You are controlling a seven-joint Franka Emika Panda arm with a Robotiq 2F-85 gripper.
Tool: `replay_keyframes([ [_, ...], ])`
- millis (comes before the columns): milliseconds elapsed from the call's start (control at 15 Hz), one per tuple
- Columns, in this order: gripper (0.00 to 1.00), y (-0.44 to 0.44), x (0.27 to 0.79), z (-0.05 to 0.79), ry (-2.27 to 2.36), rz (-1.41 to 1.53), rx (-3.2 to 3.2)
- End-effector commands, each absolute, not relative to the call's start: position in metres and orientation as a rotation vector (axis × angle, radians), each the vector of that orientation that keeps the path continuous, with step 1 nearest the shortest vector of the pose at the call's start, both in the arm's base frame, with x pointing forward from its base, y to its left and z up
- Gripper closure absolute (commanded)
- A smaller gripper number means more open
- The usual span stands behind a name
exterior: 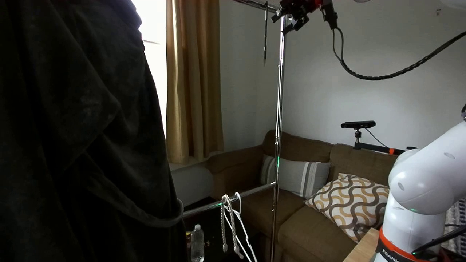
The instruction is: Move the black hanger to the top rail.
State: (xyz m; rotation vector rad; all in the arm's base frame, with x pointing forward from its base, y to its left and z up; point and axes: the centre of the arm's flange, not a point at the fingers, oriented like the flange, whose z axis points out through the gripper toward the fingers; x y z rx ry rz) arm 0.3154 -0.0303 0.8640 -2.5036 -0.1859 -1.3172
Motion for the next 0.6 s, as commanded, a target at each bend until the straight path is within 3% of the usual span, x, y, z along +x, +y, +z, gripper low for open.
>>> replay_keyframes([
  [0,0.0,-0.071,0.249,0.848,-0.116,-1.361,-2.61],
  [400,0.0,-0.099,0.213,0.779,-0.048,-1.162,-2.833],
  [533,0.0,-0.099,0.222,0.805,-0.05,-1.204,-2.778],
])
